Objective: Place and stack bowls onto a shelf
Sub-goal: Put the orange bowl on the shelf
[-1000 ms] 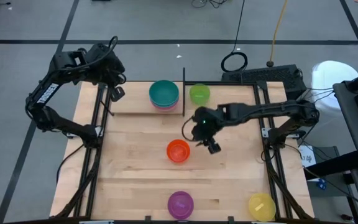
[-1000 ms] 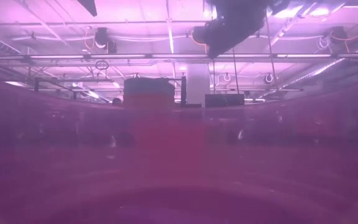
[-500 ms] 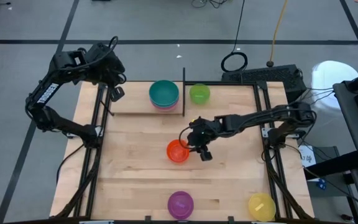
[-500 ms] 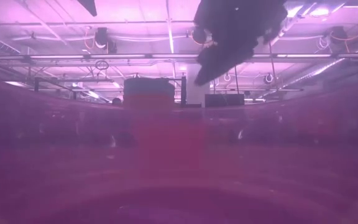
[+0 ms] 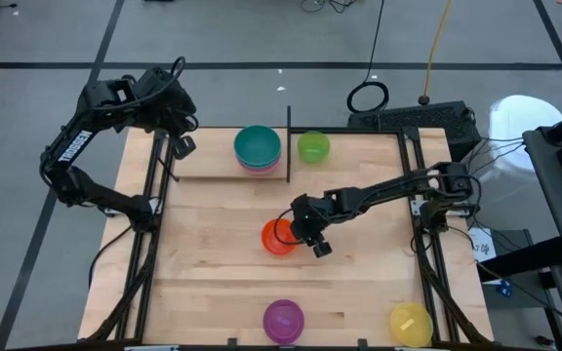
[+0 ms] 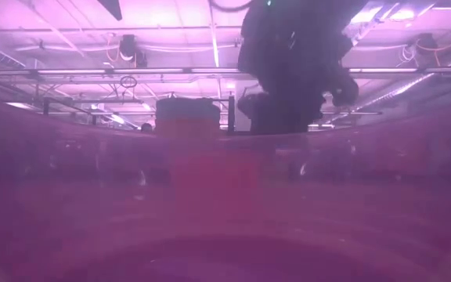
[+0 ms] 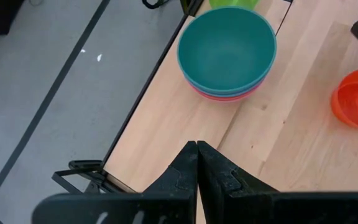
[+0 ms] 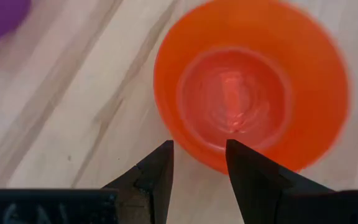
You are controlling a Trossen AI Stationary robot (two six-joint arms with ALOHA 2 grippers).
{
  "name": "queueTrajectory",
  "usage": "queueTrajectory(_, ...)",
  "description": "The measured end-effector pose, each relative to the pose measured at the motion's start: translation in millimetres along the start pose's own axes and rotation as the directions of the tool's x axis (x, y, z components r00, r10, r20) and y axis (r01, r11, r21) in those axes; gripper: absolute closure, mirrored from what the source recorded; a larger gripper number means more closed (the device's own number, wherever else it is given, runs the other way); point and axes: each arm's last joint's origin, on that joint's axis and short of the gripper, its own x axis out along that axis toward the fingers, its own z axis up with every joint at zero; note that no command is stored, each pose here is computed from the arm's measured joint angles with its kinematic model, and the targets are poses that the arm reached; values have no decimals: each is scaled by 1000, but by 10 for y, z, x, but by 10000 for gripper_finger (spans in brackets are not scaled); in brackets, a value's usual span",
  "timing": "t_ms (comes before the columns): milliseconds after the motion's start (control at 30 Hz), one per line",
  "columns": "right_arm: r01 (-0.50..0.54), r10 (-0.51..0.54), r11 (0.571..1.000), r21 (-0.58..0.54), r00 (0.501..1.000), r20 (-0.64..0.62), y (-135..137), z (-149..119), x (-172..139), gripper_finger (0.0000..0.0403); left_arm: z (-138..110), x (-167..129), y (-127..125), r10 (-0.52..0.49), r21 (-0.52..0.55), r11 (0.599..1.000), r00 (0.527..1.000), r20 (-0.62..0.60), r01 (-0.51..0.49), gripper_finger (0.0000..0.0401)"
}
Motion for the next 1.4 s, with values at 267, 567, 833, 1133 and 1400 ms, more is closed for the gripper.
queueTrajectory(267, -9, 8, 1000, -25, 999, -34, -14, -58, 132, 262, 0, 0, 0, 0, -2, 1000, 1000, 0, 0, 395)
queueTrajectory(567, 14, -17, 996, 84, 999, 38, -38, 14, 129, 349, 0, 0, 0, 0, -2, 1000, 1000, 0, 0, 395)
queueTrajectory(833, 26, -42, 978, 206, 996, 73, -104, 33, 114, 400, 0, 0, 0, 0, 2, 1000, 1000, 0, 0, 395)
queueTrajectory(1133, 25, -44, 976, 214, 995, 85, -115, 46, 77, 402, 0, 0, 0, 0, 3, 1000, 1000, 0, 0, 395)
queueTrajectory(1400, 58, -85, 979, 194, 987, 136, -114, 227, -220, 403, 0, 0, -1, -2, 25, 1000, 1000, 0, 2, 395)
